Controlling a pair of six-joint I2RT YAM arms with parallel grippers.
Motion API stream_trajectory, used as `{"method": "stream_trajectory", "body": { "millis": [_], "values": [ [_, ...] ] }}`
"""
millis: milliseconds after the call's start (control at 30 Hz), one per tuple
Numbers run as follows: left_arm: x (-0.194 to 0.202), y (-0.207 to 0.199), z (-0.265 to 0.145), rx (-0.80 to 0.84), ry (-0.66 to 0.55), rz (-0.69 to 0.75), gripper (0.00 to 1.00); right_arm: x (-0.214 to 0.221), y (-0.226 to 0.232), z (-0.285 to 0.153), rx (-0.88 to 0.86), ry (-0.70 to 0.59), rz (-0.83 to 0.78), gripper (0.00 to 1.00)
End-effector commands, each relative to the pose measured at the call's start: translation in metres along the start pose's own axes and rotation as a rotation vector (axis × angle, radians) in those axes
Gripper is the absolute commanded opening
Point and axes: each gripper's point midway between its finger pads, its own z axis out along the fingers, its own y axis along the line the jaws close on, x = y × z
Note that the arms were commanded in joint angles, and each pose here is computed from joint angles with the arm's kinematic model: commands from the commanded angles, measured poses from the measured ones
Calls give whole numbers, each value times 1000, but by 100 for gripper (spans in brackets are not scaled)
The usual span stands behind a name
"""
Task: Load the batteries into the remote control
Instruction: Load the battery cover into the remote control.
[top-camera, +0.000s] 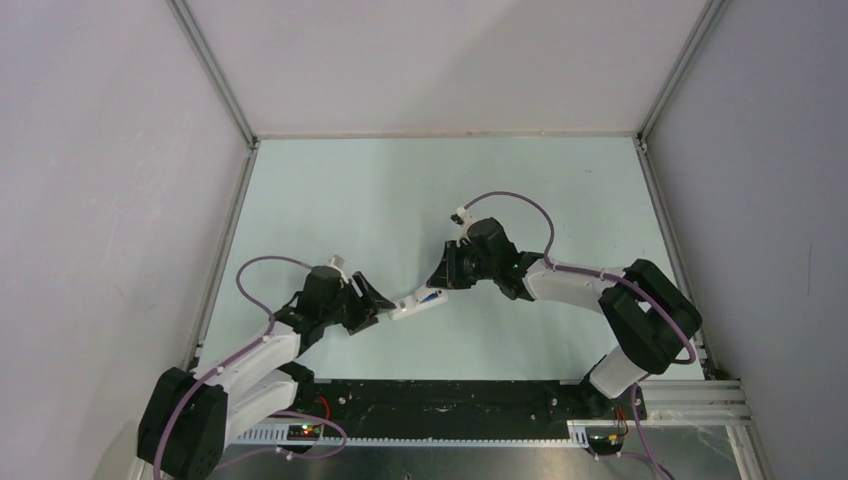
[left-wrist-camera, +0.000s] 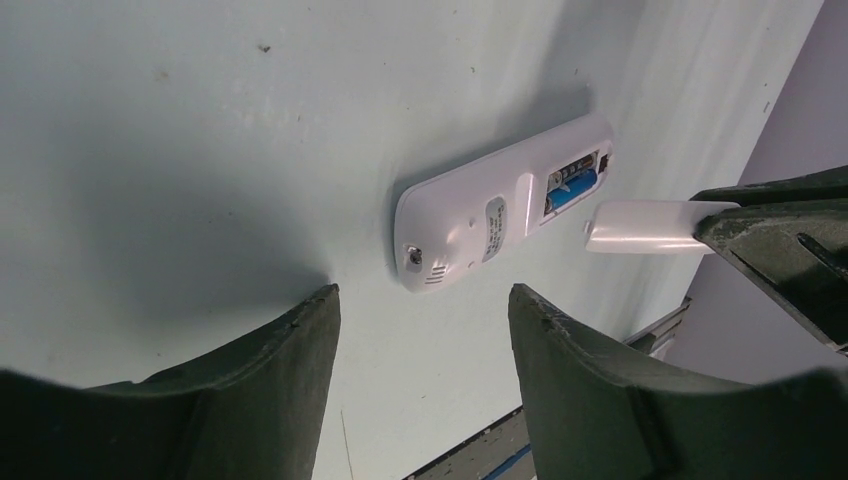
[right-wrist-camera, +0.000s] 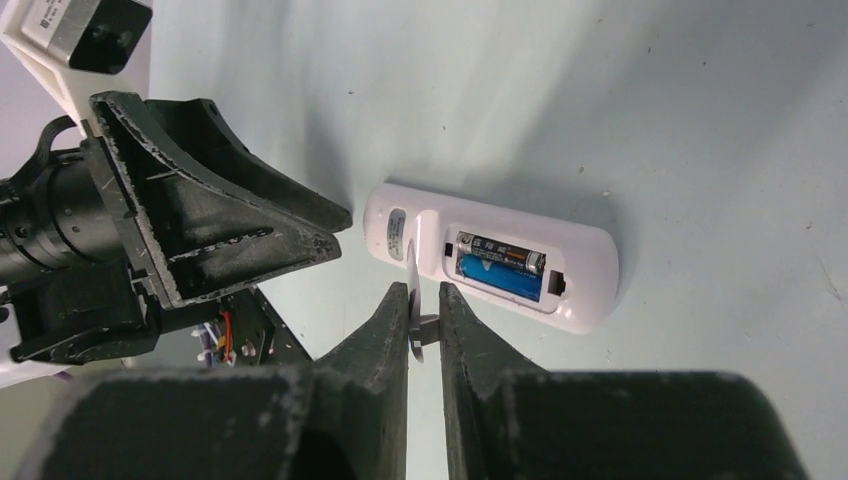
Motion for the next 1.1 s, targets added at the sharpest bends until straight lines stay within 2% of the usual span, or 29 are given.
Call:
{"method": "stream_trajectory", "body": {
  "millis": [0, 633, 1067],
  "values": [
    [-4, 1, 1, -20, -15, 48, 67, -18, 13, 7, -42, -42, -62, 0],
    [0, 9, 2, -36, -7, 42, 66, -2, 1, 15, -4, 16, -96, 0],
    [0, 7, 3, -37, 0, 45, 66, -4, -9, 20, 37, -3, -116, 0]
  ]
}}
